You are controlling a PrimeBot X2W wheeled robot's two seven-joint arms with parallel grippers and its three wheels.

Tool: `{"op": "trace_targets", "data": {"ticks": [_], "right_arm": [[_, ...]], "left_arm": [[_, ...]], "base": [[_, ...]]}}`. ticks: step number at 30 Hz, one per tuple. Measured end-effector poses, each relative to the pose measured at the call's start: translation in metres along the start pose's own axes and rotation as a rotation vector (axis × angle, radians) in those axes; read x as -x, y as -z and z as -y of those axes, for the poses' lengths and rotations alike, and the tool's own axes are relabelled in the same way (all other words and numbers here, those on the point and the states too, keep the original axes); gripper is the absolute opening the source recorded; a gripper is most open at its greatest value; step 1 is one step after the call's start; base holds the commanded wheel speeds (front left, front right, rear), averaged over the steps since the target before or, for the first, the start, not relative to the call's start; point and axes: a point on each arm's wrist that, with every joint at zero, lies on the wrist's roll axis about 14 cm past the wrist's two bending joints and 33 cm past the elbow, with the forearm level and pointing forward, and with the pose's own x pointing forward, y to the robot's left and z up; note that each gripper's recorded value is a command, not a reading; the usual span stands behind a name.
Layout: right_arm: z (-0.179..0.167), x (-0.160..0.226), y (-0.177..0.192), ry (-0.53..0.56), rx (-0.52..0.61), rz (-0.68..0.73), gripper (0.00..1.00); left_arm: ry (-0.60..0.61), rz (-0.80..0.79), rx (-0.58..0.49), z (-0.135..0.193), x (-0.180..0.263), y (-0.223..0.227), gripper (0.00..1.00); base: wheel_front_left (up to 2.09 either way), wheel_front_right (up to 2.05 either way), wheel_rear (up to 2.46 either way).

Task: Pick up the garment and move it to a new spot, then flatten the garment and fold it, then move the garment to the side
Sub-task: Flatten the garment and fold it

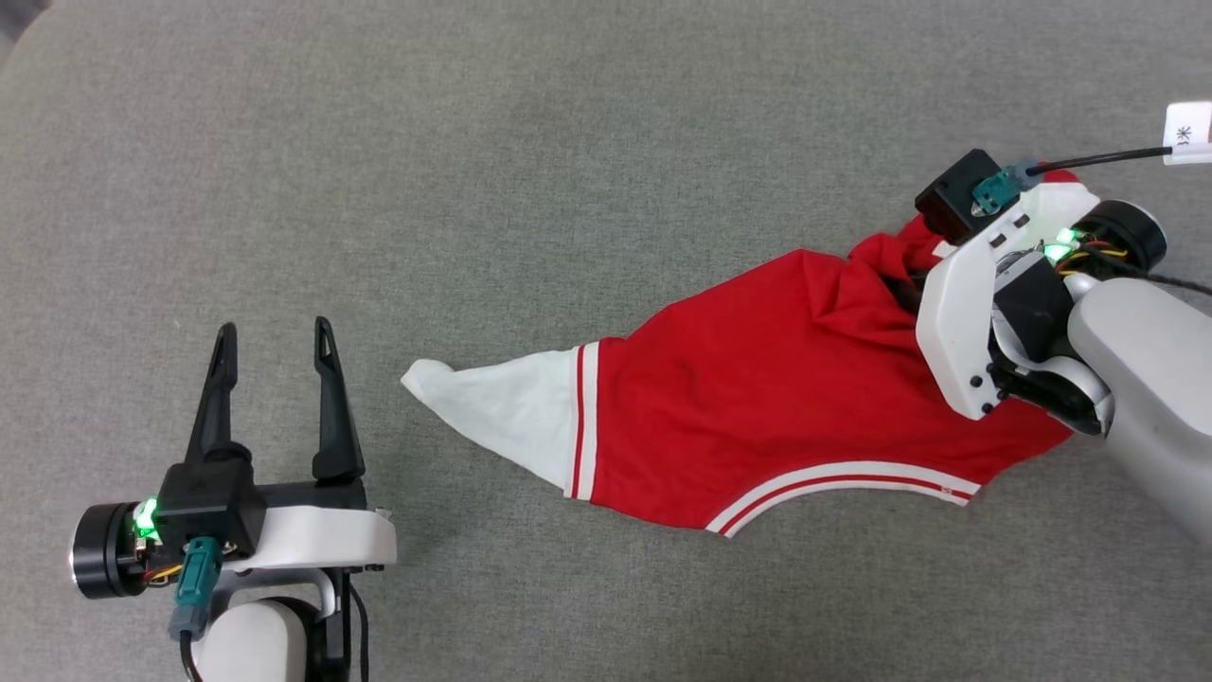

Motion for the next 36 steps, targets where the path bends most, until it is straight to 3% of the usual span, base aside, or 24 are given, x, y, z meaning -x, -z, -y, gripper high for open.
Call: {"op": "trace_targets", "data": {"ticks": [4,11,19,23,28,36], "right_arm": [[0.014,0.022,-0.030,0.043,0.046,0.127,1.00],[0.061,0.097,-0.079,0.165,0.091,0.277,1.00],[0.092,0.128,-0.028,0.193,-0.024,-0.050,1.00],[0.066,0.113,0.014,0.087,-0.059,-0.243,1.00],[0.028,0.088,0.053,-0.038,-0.066,-0.366,1.00],[0.010,0.056,0.083,-0.072,-0.048,-0.437,1.00]], "left_arm": [[0.001,0.015,-0.002,-0.001,0.002,-0.006,1.00],[0.018,0.041,0.005,0.004,0.008,-0.016,1.00],[0.029,0.045,0.004,0.009,0.007,-0.017,1.00],[0.033,0.029,0.005,0.011,0.007,-0.011,1.00],[0.032,0.013,0.008,0.013,0.004,-0.005,1.00],[0.027,-0.003,0.001,0.011,-0.001,0.002,1.00]], "base": [[0.00,0.00,0.00],[0.00,0.00,0.00],[0.00,0.00,0.00],[0.00,0.00,0.00],[0.00,0.00,0.00],[0.00,0.00,0.00]]}}
